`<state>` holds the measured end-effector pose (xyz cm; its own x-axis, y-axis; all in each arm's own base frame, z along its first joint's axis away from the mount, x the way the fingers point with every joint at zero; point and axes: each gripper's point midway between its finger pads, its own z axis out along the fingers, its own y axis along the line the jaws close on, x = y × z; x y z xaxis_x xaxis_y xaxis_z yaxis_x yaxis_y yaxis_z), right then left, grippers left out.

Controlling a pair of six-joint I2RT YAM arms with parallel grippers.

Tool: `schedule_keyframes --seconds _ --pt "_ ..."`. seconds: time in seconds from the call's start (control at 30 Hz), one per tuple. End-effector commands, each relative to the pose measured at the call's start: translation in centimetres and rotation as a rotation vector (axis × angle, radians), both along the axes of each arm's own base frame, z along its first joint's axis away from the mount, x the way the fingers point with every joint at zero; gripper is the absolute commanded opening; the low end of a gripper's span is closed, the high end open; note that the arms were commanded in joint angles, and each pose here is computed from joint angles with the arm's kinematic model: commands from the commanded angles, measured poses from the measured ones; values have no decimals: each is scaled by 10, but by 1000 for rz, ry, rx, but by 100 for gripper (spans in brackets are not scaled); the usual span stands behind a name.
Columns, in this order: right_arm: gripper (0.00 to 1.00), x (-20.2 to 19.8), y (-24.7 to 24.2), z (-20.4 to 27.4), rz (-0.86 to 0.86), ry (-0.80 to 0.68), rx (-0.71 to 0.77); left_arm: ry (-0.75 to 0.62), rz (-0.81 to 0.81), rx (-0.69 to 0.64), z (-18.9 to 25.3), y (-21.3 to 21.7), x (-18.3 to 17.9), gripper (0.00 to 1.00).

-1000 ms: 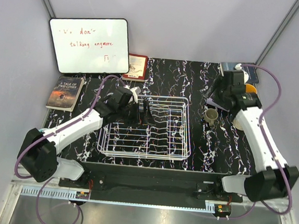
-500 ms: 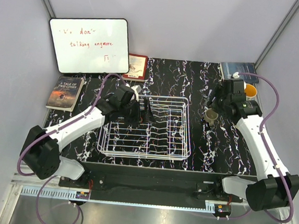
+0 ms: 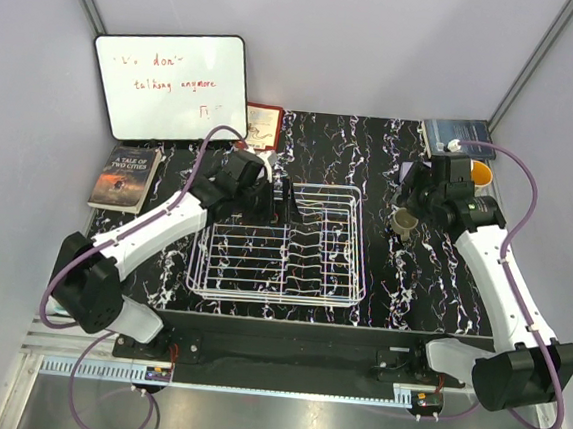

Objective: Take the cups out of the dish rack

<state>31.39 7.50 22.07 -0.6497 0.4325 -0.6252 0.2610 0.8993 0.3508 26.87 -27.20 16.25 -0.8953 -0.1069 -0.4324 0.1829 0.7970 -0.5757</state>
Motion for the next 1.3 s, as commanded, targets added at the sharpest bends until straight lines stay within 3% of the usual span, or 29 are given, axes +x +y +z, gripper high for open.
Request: schedule_keyframes --seconds 0.0,0.43,0.77,1.0,1.27 --pt "74 15 4 27 20 -80 1 -78 -14 -5 22 -6 16 98" --pt "75 66 -15 62 -91 -163 -107 -96 -37 8 30 -10 25 97" --pt "78 111 -9 57 -100 -164 -58 -135 -48 -4 52 -24 47 97" --pt "83 165 -41 53 -173 -124 80 -124 -36 7 50 -23 47 97" --pt "90 207 -98 20 -292 -67 83 -92 -34 32 37 -17 39 97"
